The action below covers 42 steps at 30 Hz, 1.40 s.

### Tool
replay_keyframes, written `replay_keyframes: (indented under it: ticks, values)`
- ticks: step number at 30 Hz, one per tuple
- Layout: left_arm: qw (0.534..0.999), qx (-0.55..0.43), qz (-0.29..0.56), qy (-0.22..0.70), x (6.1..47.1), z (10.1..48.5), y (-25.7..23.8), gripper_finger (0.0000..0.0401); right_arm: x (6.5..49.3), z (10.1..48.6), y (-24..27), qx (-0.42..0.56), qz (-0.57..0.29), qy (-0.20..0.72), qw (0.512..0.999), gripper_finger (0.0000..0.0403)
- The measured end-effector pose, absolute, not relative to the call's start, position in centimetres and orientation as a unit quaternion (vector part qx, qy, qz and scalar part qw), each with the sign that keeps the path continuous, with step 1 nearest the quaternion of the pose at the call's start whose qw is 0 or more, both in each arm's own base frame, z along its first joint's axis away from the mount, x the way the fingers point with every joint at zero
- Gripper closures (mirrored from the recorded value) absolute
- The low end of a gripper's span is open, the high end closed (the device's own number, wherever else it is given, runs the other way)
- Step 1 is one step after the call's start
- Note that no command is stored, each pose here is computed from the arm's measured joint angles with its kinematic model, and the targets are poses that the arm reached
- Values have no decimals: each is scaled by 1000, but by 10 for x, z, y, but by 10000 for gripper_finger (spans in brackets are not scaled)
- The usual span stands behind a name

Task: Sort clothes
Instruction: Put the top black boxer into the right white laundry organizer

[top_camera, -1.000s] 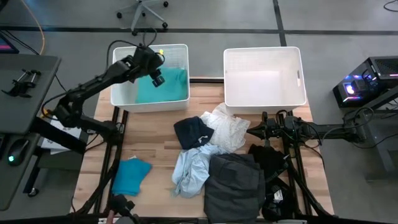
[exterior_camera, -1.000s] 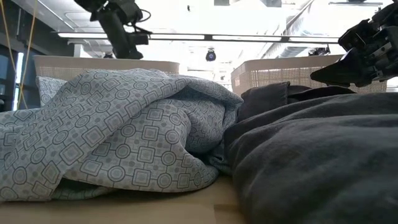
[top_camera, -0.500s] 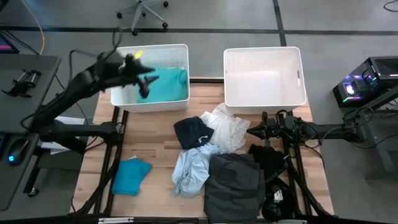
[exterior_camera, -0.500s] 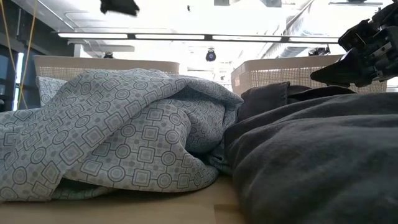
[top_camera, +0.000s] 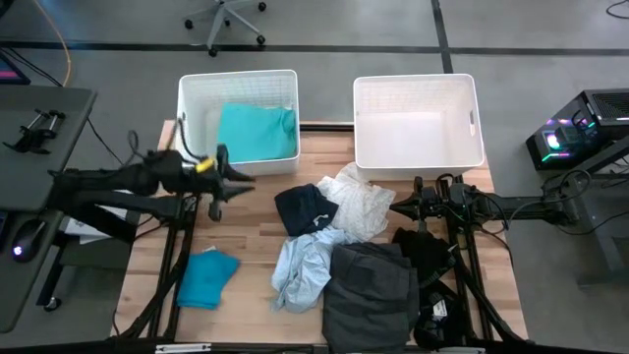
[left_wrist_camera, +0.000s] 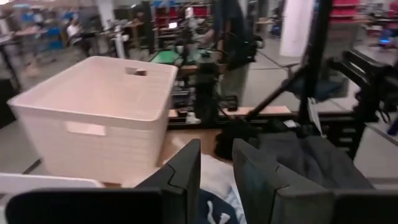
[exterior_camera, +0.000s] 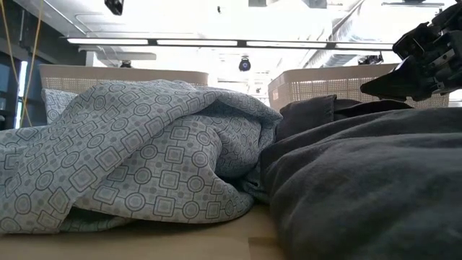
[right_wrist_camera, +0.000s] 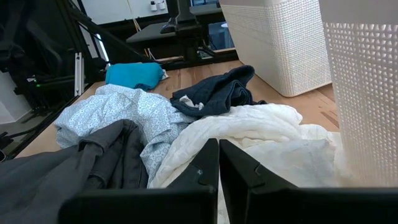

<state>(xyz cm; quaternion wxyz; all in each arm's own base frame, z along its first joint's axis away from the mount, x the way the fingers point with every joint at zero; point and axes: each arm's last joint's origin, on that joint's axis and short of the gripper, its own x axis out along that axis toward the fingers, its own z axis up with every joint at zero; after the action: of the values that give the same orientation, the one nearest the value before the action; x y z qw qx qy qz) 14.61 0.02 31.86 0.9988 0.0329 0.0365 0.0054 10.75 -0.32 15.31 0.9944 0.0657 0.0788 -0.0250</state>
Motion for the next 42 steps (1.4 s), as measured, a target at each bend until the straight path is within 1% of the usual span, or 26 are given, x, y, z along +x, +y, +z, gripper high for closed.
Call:
replay_keyframes:
  ticks: [4,8,11,14,17,20,22,25,28,32,35,38,42]
  values:
    - [998,51,-12,27,156,292,-10,329,107,153,-3,66,-25,79,994,402]
    - [997,56,-21,43,163,269,-20,331,107,153,-3,66,-25,78,994,402]
    - [996,60,-18,57,166,262,-25,331,108,154,-3,66,-26,72,995,402]
    - [996,65,9,57,170,261,-28,331,108,155,-3,72,-26,69,995,402]
    - [996,73,41,41,171,264,-28,331,108,155,-3,139,-31,67,988,402]
    - [994,77,59,41,172,264,-27,331,109,159,-4,205,-41,43,977,402]
    - [995,76,59,41,171,265,-27,331,110,165,-2,231,-14,16,973,402]
    - [995,76,44,48,172,262,-32,331,112,180,7,231,69,-45,969,402]
    - [995,81,21,56,174,259,-41,331,113,197,16,198,124,-123,965,402]
    - [993,87,15,74,178,251,-54,331,114,206,28,145,171,-176,958,402]
    - [993,82,22,78,184,246,-63,331,117,205,37,129,200,-179,955,402]
    - [993,84,28,80,190,240,-72,331,121,203,43,132,215,-157,955,402]
    - [992,92,43,76,199,234,-79,331,129,213,48,180,222,-138,948,402]
